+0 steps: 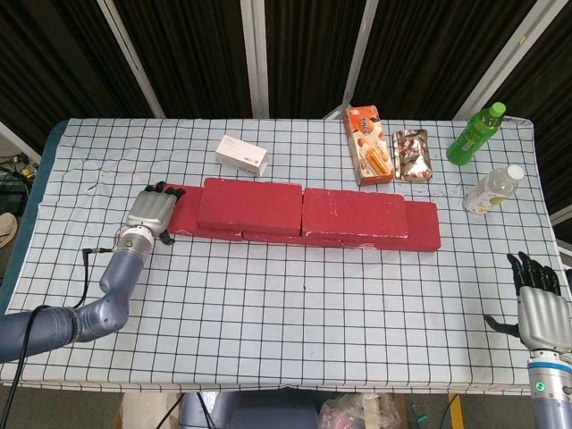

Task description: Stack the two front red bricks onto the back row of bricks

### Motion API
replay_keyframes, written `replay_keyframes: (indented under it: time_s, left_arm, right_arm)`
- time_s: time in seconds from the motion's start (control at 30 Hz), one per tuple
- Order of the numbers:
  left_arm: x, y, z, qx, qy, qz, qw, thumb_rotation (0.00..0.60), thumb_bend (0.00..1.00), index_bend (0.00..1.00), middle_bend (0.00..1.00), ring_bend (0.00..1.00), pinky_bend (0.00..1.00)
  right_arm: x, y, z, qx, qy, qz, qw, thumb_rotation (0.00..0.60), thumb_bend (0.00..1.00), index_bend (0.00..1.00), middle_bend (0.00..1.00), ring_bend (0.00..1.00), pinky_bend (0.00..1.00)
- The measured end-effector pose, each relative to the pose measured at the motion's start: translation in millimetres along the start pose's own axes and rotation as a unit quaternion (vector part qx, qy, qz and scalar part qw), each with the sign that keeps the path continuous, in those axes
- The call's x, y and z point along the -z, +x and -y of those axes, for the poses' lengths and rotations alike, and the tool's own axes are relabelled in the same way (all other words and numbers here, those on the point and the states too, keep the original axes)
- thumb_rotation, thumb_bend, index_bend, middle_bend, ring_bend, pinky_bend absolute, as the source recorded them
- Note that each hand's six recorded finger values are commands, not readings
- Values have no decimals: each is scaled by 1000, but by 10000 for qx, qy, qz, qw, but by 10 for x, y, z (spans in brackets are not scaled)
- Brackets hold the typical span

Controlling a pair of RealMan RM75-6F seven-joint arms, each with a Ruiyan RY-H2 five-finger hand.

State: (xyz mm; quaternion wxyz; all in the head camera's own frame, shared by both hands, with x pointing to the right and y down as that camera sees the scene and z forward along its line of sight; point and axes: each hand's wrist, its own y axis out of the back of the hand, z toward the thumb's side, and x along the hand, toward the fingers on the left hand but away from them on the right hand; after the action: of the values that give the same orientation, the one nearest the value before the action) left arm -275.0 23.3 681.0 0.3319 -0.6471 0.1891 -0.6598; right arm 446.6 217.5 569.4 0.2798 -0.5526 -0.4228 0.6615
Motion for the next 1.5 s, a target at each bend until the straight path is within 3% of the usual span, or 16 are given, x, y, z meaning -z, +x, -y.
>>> replay_keyframes:
  time_s: [0.63,1.33,1.5]
  left_arm:
    - [-335,23,28,48,55,233,9997,600,0,129,156,63,144]
    - [-407,6,-3,19,69,264,9996,600,0,131,162,64,144]
    - [-402,-13,-7,24,76,268,9996,600,0,176,183,72,149]
  right_arm:
    - [5,-10,-2,0,-7,13,10000,600,154,48,0,0,0]
    - [0,-11,1,-2,-5,16,10000,600,154,48,0,0,0]
    - [1,-9,-2,2,-9,18,10000,600,154,48,0,0,0]
